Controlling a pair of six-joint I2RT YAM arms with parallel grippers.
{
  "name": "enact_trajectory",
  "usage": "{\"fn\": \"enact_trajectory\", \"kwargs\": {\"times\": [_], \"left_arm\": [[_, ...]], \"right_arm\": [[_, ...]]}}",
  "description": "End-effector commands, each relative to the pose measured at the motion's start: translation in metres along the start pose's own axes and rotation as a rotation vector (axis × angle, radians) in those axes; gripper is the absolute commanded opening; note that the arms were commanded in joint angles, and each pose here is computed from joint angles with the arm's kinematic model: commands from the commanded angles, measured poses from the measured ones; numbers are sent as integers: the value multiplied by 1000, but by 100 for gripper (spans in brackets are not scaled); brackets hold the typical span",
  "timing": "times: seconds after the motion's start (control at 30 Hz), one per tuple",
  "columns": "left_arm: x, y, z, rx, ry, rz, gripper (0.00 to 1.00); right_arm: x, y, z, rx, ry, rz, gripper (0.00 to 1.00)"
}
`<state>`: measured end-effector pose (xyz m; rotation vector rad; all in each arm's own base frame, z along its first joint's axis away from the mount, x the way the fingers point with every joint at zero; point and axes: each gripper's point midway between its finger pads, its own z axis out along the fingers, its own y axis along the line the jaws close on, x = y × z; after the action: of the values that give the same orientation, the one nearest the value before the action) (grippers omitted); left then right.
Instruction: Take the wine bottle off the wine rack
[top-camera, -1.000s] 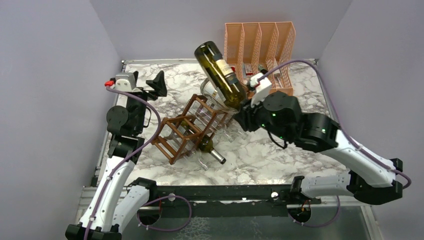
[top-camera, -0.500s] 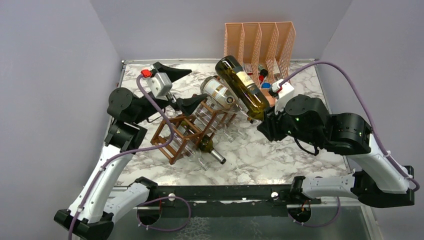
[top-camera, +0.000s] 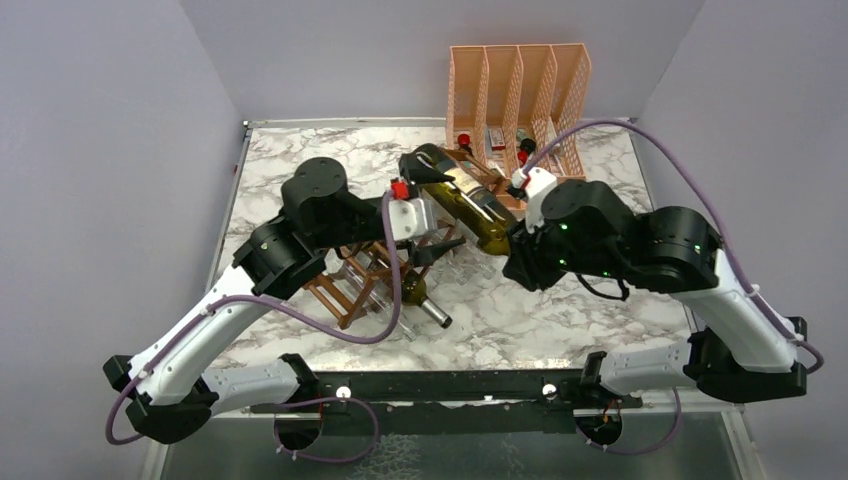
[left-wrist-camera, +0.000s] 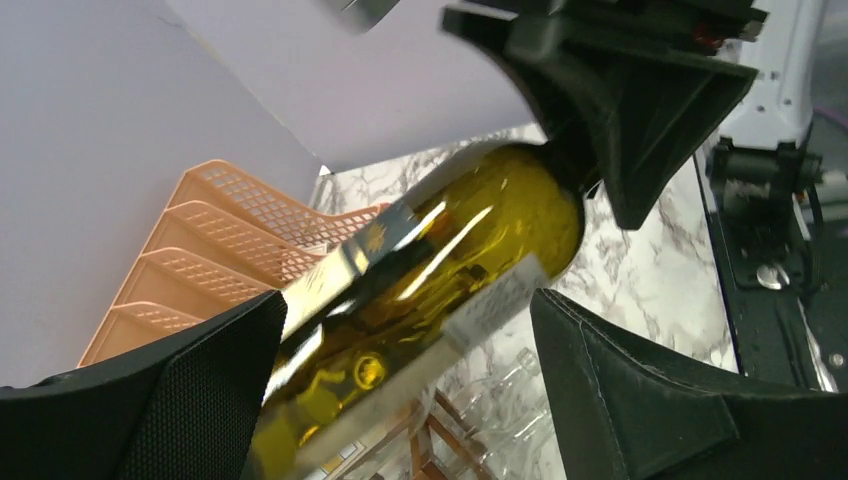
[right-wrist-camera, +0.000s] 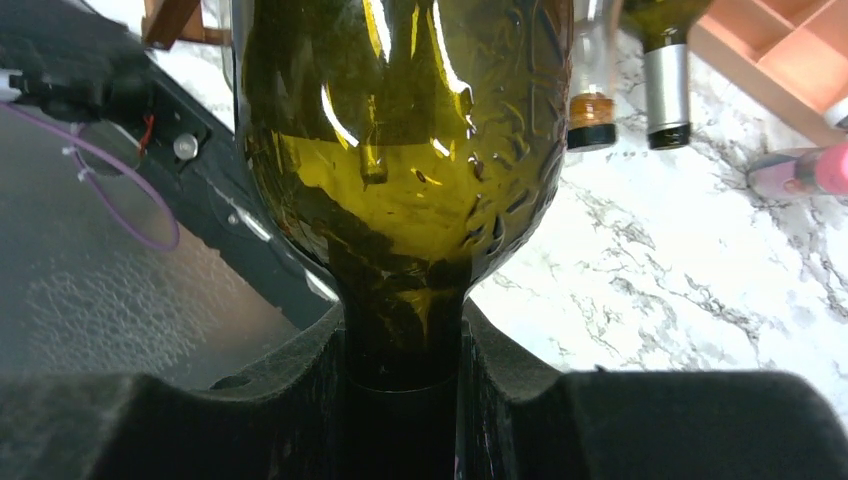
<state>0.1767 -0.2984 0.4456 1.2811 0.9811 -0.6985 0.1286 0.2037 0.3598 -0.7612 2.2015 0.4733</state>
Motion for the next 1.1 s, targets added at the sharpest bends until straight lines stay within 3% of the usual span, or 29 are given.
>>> {"fn": "enact_trajectory", "kwargs": {"times": [0.0,0.2,0.43,0.83,0.93,1.07], "left_arm": [[7,-10,1,21,90,157,99],[42,-46,1,108,266,303,97],[70,-56,-16,97,354,336,97],[102,-58,9,78,438,464,97],[98,-59,12,75,414,471,88],[89,-57,13,48,388,480,56]], "right_arm": [[-24,28,5,-118,-39,-27,1],[-22,46,22,-175,39,-80,1],[-19,58,22,-250,53,-109,1],[-7,72,24,-341,84,-119,1],[-6,75,24,-354,98,-121,1],[-6,71,26,-329,101,-120,1]]}}
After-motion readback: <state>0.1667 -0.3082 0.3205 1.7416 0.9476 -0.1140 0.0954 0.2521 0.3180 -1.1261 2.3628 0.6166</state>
